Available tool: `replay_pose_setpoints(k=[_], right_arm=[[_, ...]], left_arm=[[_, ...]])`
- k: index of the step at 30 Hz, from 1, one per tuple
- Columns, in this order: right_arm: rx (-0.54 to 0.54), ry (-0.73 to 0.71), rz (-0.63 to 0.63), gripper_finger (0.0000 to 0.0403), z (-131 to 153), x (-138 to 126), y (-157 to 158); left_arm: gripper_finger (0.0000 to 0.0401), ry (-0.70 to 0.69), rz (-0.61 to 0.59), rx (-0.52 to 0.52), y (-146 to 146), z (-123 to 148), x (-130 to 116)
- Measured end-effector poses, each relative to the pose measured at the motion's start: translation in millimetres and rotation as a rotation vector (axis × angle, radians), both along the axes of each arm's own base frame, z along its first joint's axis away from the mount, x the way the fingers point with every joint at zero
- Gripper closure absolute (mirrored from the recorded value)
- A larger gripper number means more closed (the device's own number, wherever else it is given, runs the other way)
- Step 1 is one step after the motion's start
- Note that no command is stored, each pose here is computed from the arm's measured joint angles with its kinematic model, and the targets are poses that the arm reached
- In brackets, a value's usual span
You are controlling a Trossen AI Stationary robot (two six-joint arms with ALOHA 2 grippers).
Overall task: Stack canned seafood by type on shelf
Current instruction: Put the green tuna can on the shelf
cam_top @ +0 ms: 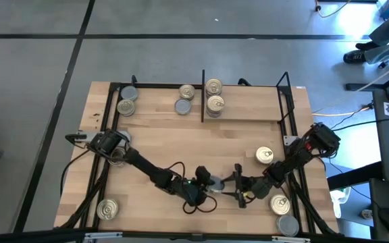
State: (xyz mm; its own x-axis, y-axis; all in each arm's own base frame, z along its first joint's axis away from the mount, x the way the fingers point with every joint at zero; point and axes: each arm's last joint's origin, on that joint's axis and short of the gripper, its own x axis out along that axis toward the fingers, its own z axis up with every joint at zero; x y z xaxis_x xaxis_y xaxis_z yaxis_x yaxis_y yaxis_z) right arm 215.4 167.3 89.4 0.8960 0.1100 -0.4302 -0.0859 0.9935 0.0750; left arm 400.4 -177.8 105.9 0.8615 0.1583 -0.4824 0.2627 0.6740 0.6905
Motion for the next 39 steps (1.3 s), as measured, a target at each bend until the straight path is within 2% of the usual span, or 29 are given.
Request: replay_pose_setpoints(k=[3,7,14,18,22,28,33,39], right_arm=[[0.019,0.01,0.031,0.0166,7.7,-1.8,-0.5],[0.048,0.002,0.05,0.0166,23.7,-4.2,-1.5],[0.037,-0.009,0.043,0.0166,50.3,-11.7,-8.7],[-0.017,-0.049,0.006,0.0166,70.4,-18.4,-16.8],[-0.113,-0.081,-0.065,0.0166,87.7,-27.8,-28.2],[-0.271,-0.115,-0.154,0.0166,102.7,-38.0,-41.3],[-0.375,-0.146,-0.202,0.0166,107.2,-38.2,-44.0],[-0.396,-0.143,-0.219,0.0166,107.3,-34.9,-47.9]], left_arm=[[0.0272,-0.019,0.036,-0.041,-5.1,3.7,0.5],[0.0272,-0.019,0.09,-0.039,-9.4,16.4,2.8],[0.0271,0.013,0.187,-0.023,5.6,44.3,2.4],[0.0269,0.007,0.227,-0.022,22.7,67.0,2.3],[0.0268,0.012,0.245,0.001,43.3,84.4,3.1],[0.0267,-0.026,0.257,-0.025,76.4,107.7,8.7],[0.0266,-0.035,0.237,-0.08,80.9,111.7,9.8],[0.0266,-0.106,0.243,-0.179,82.1,116.9,14.0]])
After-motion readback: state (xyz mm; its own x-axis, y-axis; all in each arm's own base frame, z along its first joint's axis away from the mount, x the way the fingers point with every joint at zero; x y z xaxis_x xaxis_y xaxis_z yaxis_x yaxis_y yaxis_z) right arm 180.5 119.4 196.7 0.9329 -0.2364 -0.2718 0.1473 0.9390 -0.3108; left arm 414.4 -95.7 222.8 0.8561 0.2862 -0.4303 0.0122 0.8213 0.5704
